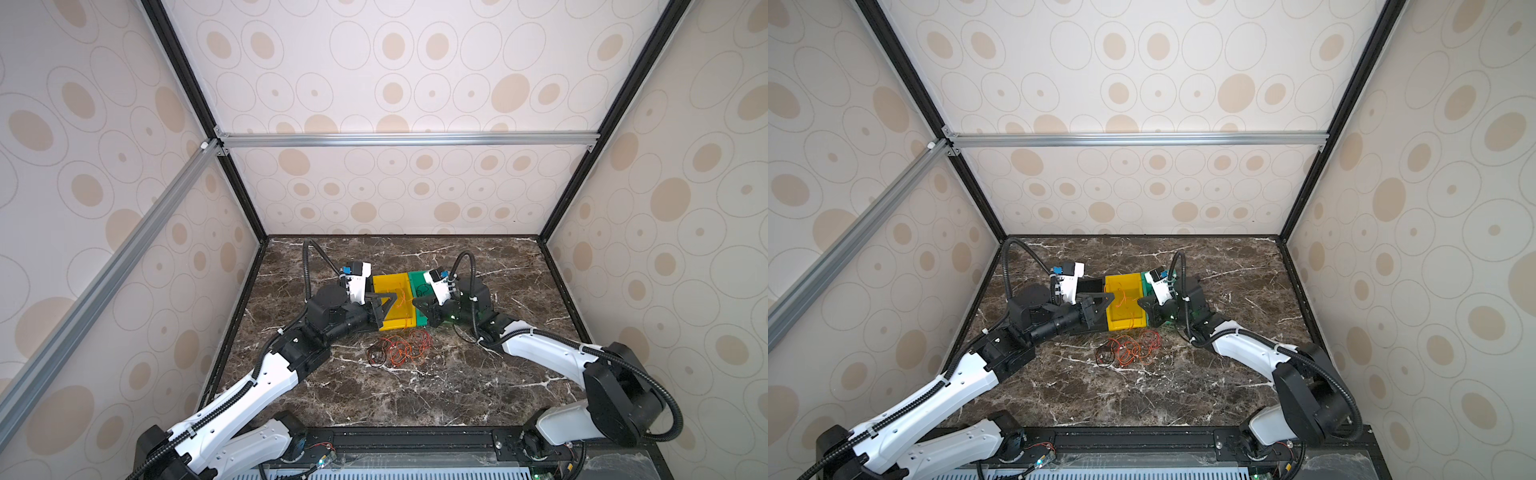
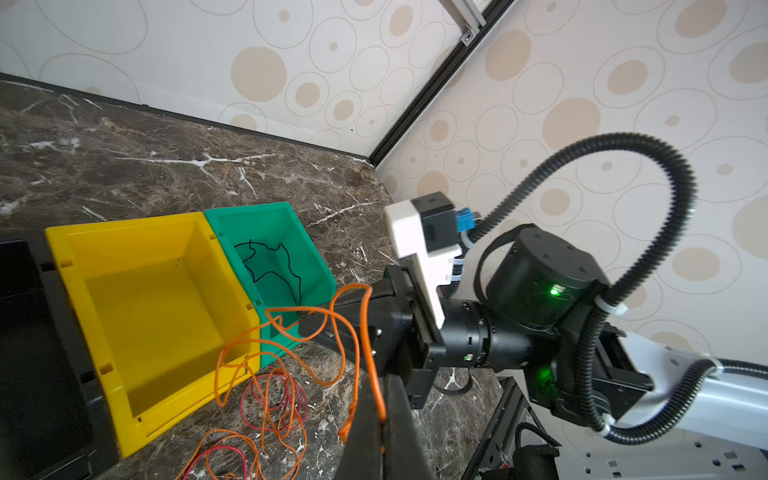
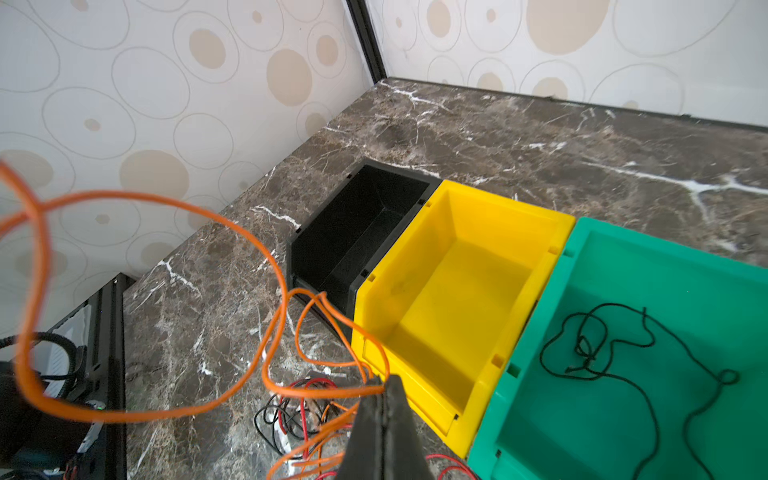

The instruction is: Untangle the cables

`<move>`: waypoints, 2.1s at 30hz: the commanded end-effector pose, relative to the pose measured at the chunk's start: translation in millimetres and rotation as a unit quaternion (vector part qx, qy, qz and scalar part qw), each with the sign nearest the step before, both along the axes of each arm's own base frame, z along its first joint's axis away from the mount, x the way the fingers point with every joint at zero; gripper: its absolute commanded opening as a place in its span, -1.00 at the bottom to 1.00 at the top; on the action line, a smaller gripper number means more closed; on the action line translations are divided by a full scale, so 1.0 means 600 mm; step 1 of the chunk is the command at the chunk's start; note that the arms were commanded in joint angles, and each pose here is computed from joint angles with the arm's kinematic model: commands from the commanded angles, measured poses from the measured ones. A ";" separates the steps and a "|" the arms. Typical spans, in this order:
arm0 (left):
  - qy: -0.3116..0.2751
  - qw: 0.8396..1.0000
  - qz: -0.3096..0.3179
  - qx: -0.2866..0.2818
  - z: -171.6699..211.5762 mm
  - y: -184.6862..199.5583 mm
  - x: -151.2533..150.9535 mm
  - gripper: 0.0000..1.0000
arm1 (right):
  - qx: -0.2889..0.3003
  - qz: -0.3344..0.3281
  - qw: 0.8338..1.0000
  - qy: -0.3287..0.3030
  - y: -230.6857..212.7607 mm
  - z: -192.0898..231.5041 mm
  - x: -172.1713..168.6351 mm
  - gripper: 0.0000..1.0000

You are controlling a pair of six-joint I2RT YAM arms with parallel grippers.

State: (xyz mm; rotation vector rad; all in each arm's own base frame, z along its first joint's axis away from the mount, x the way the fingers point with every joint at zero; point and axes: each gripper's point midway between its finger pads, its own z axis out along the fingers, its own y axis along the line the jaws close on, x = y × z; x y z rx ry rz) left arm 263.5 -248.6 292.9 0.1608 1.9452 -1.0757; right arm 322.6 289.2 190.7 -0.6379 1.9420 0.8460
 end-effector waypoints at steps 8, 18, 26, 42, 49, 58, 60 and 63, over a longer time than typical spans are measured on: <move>0.045 0.997 0.039 0.044 -0.071 0.031 -0.005 -1.00 | -0.010 -0.002 1.000 0.023 -0.027 0.044 -0.039 -1.00; 0.058 0.996 0.004 0.065 -0.113 0.013 -0.011 -1.00 | -0.010 -0.028 0.999 0.018 -0.069 0.109 -0.078 -1.00; 0.071 0.993 0.029 0.093 -0.145 0.027 -0.001 -1.00 | -0.072 -0.122 0.990 0.016 -0.142 0.133 -0.073 -1.00; 0.074 0.992 -0.069 0.077 -0.171 -0.070 -0.010 -0.80 | -0.069 -0.142 0.987 0.039 -0.184 0.165 -0.114 -1.00; 0.071 0.990 -0.094 0.071 -0.170 -0.105 -0.006 -0.54 | -0.031 -0.120 0.992 0.027 -0.173 0.216 -0.127 -1.00; 0.041 0.991 -0.119 0.040 -0.153 -0.113 -0.020 0.15 | 0.011 -0.114 0.993 -0.011 -0.173 0.302 -0.135 -1.00; 0.020 0.991 -0.131 0.021 -0.139 -0.115 -0.027 0.25 | 0.014 -0.117 0.993 -0.014 -0.173 0.311 -0.130 -1.00; -0.007 0.989 -0.151 -0.009 -0.122 -0.117 -0.042 0.34 | 0.021 -0.122 0.992 -0.016 -0.173 0.322 -0.122 -1.00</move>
